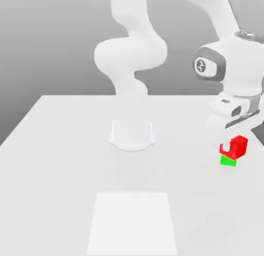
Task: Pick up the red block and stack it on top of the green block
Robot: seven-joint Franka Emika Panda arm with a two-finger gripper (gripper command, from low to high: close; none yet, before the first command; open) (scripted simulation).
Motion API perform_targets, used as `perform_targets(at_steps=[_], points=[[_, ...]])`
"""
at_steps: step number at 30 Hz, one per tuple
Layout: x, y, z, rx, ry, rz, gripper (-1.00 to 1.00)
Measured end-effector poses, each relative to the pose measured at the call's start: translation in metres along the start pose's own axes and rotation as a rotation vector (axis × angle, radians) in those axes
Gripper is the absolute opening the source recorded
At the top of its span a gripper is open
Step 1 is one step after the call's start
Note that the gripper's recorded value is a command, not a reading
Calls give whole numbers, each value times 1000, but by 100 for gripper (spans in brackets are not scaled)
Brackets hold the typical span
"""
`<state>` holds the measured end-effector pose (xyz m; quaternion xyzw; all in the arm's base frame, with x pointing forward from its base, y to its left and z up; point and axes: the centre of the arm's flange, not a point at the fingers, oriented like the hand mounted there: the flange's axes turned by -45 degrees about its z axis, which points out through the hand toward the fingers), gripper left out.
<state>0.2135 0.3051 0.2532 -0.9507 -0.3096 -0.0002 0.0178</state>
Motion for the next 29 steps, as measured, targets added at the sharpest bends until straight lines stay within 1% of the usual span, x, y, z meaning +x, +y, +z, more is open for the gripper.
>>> perform_targets(at_steps=[3, 5, 17, 29], points=[[-33, -50, 5, -20, -9, -33, -100], [-47, -65, 10, -34, -10, -44, -100], [-49, -65, 44, -69, -9, -47, -100], [-51, -66, 71, -52, -13, -47, -100]])
